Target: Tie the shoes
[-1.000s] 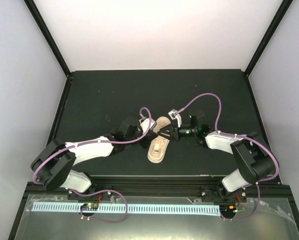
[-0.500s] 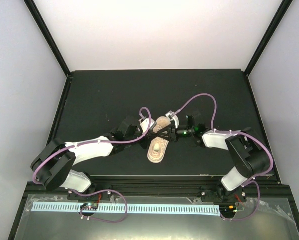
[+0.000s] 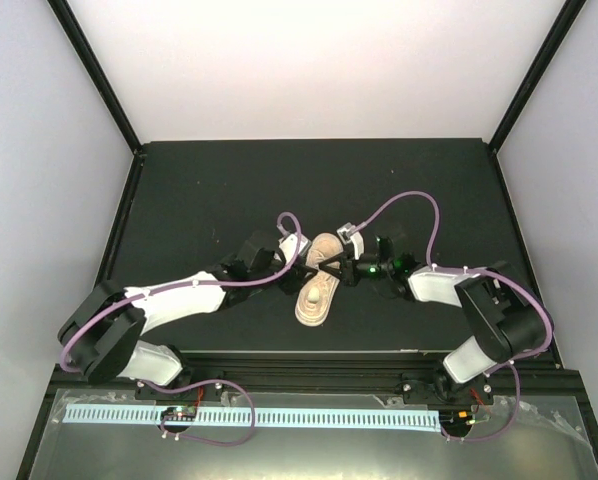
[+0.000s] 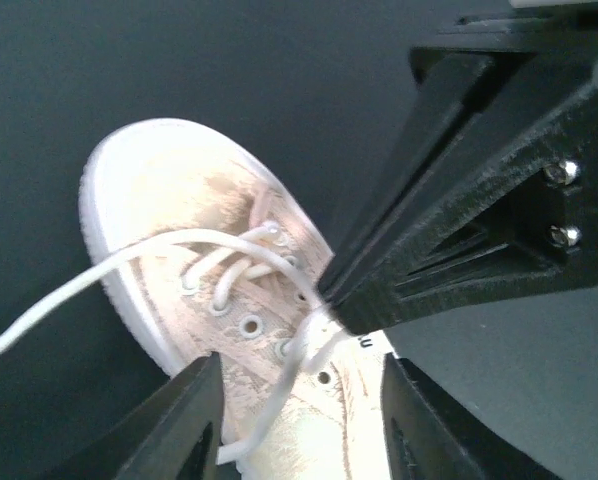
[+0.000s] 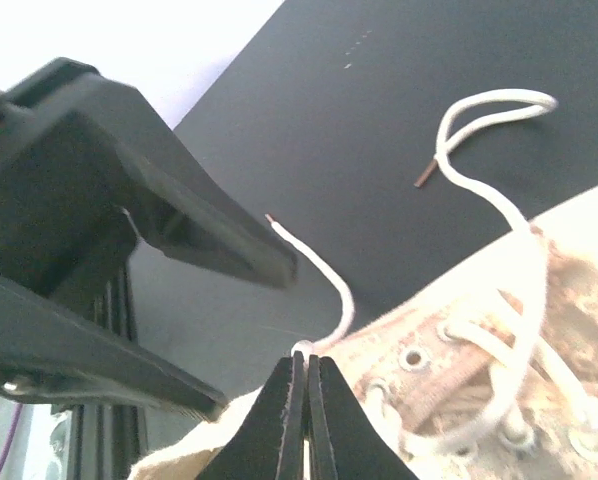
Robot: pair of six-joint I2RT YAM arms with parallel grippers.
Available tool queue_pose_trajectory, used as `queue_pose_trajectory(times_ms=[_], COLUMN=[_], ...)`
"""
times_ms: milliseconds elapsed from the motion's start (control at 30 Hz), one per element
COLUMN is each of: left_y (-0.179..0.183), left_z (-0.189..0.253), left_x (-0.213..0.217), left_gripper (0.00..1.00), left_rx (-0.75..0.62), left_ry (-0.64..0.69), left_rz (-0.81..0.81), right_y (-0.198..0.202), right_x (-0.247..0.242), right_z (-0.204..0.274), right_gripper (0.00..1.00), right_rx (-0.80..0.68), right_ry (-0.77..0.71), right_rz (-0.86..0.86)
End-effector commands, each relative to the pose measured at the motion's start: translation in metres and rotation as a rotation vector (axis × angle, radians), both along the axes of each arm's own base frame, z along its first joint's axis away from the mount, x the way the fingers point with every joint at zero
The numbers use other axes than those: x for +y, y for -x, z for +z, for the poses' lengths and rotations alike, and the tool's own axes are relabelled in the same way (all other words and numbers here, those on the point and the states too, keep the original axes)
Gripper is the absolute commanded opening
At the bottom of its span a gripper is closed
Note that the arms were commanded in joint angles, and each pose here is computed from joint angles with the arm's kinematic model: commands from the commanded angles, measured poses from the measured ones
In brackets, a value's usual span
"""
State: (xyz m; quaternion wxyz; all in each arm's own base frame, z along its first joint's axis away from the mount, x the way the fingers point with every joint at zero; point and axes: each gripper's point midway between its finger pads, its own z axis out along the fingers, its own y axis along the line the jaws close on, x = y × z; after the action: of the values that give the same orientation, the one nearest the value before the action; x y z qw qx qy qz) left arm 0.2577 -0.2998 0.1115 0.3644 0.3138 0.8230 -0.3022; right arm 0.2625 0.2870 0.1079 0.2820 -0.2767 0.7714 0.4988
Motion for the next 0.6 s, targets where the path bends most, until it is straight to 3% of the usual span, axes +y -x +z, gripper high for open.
queue_pose_trajectory(times_ms=[0, 67, 233, 400, 567], left_y=[-0.021, -0.032, -0.052, -0.073, -0.092], left_z=[0.026, 0.017, -0.014, -0.04, -0.042], left_x=[0.025, 0.051, 0.096, 0.111, 0.1], left_gripper=[0.5, 0.56, 0.58, 0.55, 0.57], left_rx=[-0.076, -0.071, 0.038, 0.128, 0.171], left_ry=[-0.029, -0.075, -0.187, -0.273, -0.192], left_rz=[0.183, 0.311, 0.5, 0.57, 0.551], right_y=[-0.012, -0.012, -0.011, -0.009, -0.008], right_x=[-0.009, -0.01, -0.012, -0.012, -0.011], right_z=[0.01, 0.01, 0.009, 0.008, 0.009], right_gripper=[0.02, 0.02, 0.02, 0.02, 0.02], right_rx=[-0.087, -0.089, -0.087, -0.085, -0.088], right_ry=[0.015, 0.019, 0.023, 0.018, 0.013], right_rz=[-0.1, -0.106, -0.109, -0.106, -0.102])
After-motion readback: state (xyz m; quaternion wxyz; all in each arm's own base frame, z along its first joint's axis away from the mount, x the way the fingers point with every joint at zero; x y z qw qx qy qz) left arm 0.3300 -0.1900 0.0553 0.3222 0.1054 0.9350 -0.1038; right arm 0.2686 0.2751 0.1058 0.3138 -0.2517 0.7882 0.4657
